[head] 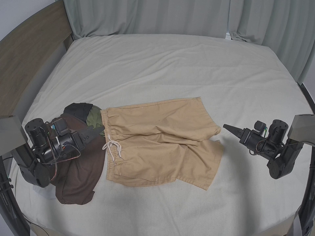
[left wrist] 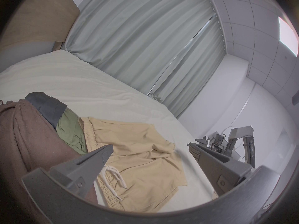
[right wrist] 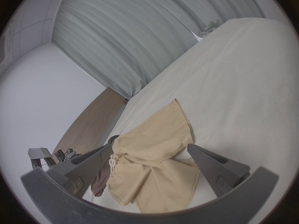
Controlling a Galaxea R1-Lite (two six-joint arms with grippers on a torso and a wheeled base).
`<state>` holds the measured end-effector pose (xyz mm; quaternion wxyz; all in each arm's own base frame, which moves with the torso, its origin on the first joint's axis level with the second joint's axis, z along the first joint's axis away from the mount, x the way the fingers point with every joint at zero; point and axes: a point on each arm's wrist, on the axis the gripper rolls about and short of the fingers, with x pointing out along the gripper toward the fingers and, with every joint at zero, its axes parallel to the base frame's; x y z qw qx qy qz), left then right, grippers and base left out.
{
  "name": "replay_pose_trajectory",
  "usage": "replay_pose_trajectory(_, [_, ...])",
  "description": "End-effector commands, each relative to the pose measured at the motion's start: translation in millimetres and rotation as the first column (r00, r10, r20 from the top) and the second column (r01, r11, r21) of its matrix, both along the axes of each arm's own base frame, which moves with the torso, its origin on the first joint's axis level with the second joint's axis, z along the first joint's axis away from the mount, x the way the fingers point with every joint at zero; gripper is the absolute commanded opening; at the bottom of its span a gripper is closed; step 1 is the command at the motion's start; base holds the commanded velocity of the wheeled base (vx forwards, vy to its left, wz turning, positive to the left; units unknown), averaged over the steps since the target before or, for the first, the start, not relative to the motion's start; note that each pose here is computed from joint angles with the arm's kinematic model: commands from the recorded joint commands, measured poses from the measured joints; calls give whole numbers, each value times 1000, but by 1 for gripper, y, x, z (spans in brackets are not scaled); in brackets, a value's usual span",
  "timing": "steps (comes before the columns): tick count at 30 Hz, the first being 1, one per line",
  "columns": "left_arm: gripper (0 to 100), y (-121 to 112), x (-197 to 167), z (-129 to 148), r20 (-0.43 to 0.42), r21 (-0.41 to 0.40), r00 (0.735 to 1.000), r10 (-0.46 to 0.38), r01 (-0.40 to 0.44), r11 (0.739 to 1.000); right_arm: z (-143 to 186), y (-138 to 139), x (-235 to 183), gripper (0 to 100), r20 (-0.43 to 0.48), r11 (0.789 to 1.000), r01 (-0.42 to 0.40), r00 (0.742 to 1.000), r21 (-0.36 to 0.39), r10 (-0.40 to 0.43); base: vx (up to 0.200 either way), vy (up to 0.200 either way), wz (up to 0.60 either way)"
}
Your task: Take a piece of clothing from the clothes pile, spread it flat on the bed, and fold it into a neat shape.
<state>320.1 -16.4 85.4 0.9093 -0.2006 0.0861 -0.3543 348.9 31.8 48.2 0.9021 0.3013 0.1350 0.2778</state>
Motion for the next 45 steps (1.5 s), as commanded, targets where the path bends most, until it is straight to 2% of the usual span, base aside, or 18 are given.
replay_pose_trajectory(1, [100,-5,3,-16,-43,11,999,-12,12,1000,-18,-1,3,100,-50,1000,2,999,-4,-2,0,0,0])
replay_pose_trajectory(7, [100,-8,3,-22,-59,14,998,-13,14,1000,-26,-1,2,100,-74,1000,3,997,-6,-4,0,0,0])
replay_pose_trajectory(20, [100,-10,3,-22,-59,14,998,-21,22,1000,-74,-1,12,100,-179,1000,4,984,-12,-6,0,0,0])
replay_pose_trajectory(29, [100,-10,3,-22,-61,14,998,-23,23,1000,-84,18,18,100,-179,1000,-26,984,-13,23,0,0,0])
replay_pose_trajectory(37, [100,-10,5,-25,-64,15,998,-18,19,1000,-80,32,23,100,-153,1000,-21,988,-11,20,0,0,0])
replay_pose_trajectory(44, [100,-10,6,-30,-62,33,998,-23,25,999,-60,34,31,100,-130,998,-2,991,70,11,0,0,0])
replay_pose_trajectory(45, [100,-10,7,-33,-57,44,998,-24,27,999,-48,32,35,100,-94,996,13,996,83,-5,0,0,0])
